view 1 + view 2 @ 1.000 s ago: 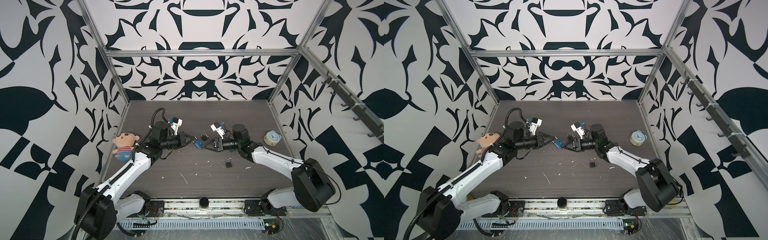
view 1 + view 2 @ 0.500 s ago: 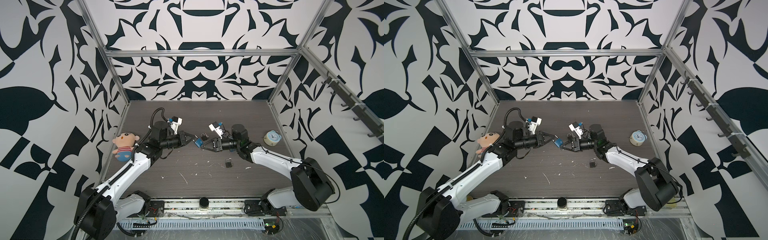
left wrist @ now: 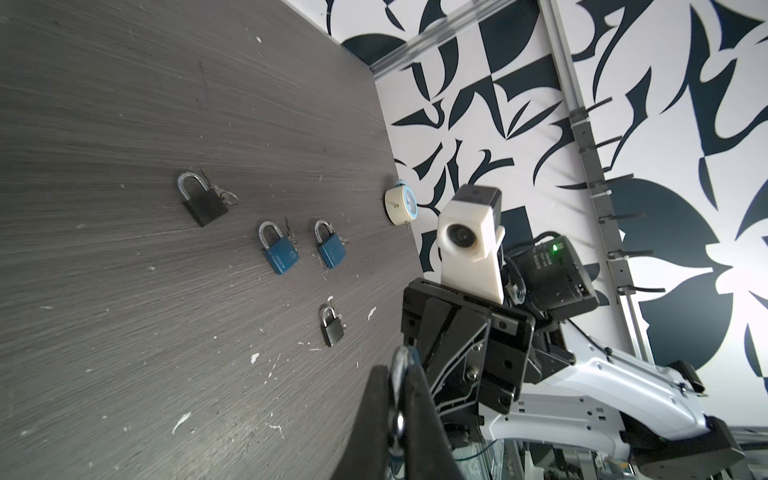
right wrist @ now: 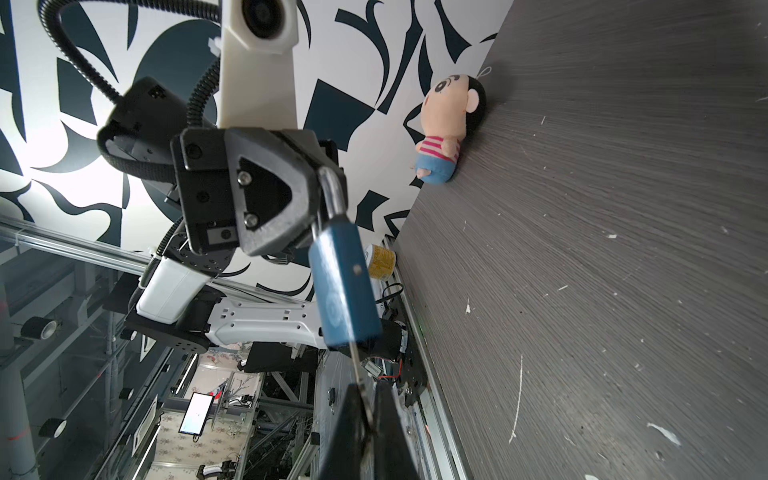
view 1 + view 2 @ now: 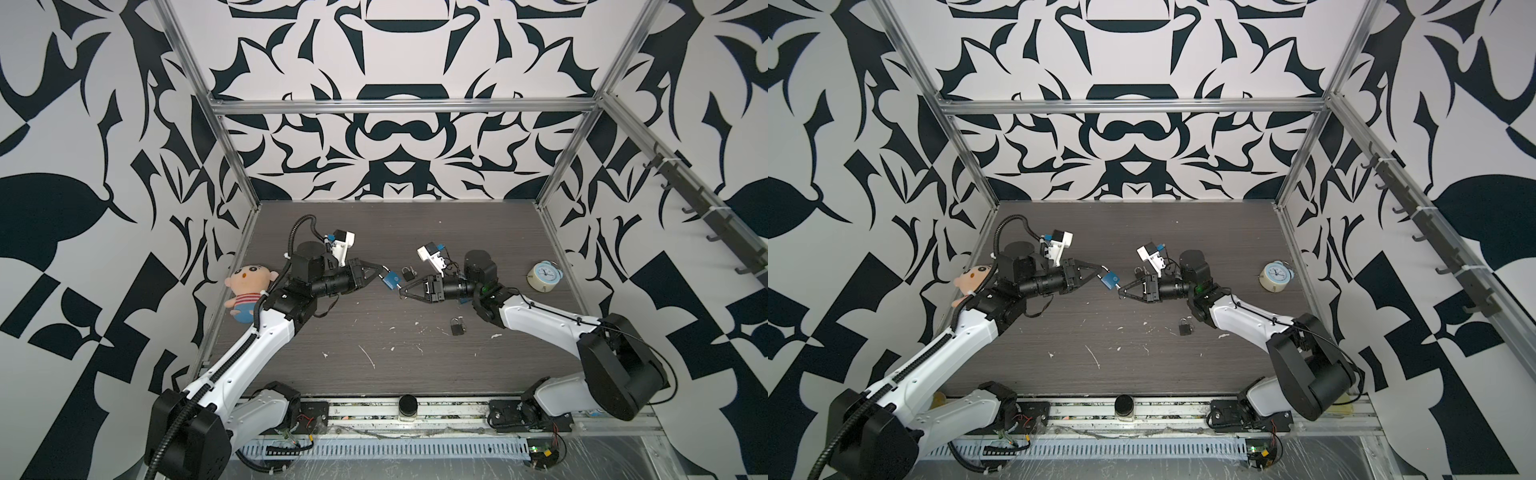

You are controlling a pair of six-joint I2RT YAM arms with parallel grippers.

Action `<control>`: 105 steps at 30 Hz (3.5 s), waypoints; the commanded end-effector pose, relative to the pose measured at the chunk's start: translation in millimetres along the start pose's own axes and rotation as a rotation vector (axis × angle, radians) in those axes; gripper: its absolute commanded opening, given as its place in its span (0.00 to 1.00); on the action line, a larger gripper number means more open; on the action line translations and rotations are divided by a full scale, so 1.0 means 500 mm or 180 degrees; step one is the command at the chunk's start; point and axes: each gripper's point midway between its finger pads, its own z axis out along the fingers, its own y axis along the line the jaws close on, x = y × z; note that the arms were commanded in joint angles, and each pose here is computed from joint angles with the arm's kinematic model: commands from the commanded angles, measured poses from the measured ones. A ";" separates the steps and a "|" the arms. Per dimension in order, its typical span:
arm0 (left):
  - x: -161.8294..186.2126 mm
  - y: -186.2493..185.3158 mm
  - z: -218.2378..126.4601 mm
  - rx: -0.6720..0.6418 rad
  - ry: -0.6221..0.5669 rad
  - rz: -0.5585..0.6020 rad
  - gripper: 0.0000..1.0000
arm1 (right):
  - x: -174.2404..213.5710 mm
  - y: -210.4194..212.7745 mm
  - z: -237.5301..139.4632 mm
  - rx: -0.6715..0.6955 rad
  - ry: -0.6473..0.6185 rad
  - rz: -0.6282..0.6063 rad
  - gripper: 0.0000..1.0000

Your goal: Lock with the key

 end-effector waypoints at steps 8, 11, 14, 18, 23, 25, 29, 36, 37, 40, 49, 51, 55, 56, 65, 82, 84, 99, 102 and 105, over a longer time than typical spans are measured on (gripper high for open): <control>-0.056 -0.002 -0.048 0.0176 -0.0339 -0.0041 0.00 | 0.009 0.014 -0.002 -0.0120 0.0016 -0.0085 0.00; -0.047 0.004 -0.047 0.0133 -0.0265 -0.0022 0.00 | 0.001 0.014 -0.009 -0.0064 -0.0034 -0.0108 0.00; -0.038 0.010 -0.046 0.0078 -0.0187 -0.0005 0.00 | -0.012 0.011 -0.020 0.0084 -0.0123 -0.0168 0.00; -0.021 0.026 -0.045 -0.0058 -0.0037 0.0028 0.00 | -0.028 0.008 -0.037 0.0365 -0.0243 -0.0273 0.00; 0.012 0.053 -0.031 -0.0095 0.0222 -0.0078 0.00 | -0.049 0.026 -0.058 0.0503 -0.0386 -0.0383 0.00; 0.025 0.061 -0.024 -0.0083 0.0319 -0.0116 0.00 | -0.058 0.026 -0.065 0.0543 -0.0434 -0.0383 0.00; 0.062 0.073 0.002 -0.0102 0.0553 -0.0078 0.00 | -0.079 0.024 -0.080 0.0598 -0.0555 -0.0306 0.00; 0.113 0.085 0.061 -0.0160 0.0964 -0.0052 0.00 | -0.084 -0.013 -0.122 0.0926 -0.0782 -0.0123 0.00; 0.125 0.104 0.075 -0.0234 0.1063 -0.0109 0.00 | -0.081 -0.019 -0.126 0.0965 -0.0805 -0.0102 0.00; 0.145 0.120 0.095 -0.0333 0.1215 -0.0095 0.00 | -0.070 -0.040 -0.137 0.1058 -0.0841 -0.0027 0.00; 0.202 0.167 0.165 -0.0476 0.1629 -0.0179 0.00 | -0.065 -0.066 -0.137 0.1169 -0.0761 0.0022 0.00; 0.214 0.182 0.180 -0.0515 0.1712 -0.0216 0.00 | -0.064 -0.074 -0.135 0.1189 -0.0744 0.0036 0.00; 0.227 0.202 0.200 -0.0572 0.1801 -0.0264 0.00 | -0.062 -0.088 -0.132 0.1222 -0.0698 0.0075 0.00; 0.231 0.207 0.205 -0.0589 0.1826 -0.0279 0.00 | -0.061 -0.091 -0.131 0.1231 -0.0684 0.0076 0.00; 0.254 0.254 0.236 -0.0747 0.1932 -0.0353 0.00 | -0.061 -0.110 -0.126 0.1281 -0.0638 0.0114 0.00; 0.273 0.315 0.230 -0.1064 0.1836 -0.0468 0.00 | -0.054 -0.126 -0.128 0.1335 -0.0639 0.0183 0.00; 0.278 0.319 0.227 -0.1082 0.1823 -0.0491 0.00 | -0.054 -0.126 -0.127 0.1326 -0.0638 0.0185 0.00; 0.260 0.344 0.193 -0.1376 0.1483 -0.0467 0.30 | -0.050 -0.144 -0.166 0.1823 -0.0794 0.0197 0.00; 0.243 0.343 0.176 -0.1436 0.1340 -0.0432 0.30 | -0.049 -0.131 -0.170 0.1916 -0.0806 0.0128 0.00; 0.213 0.333 0.152 -0.1452 0.1116 -0.0347 0.30 | -0.045 -0.121 -0.170 0.2006 -0.0786 0.0067 0.00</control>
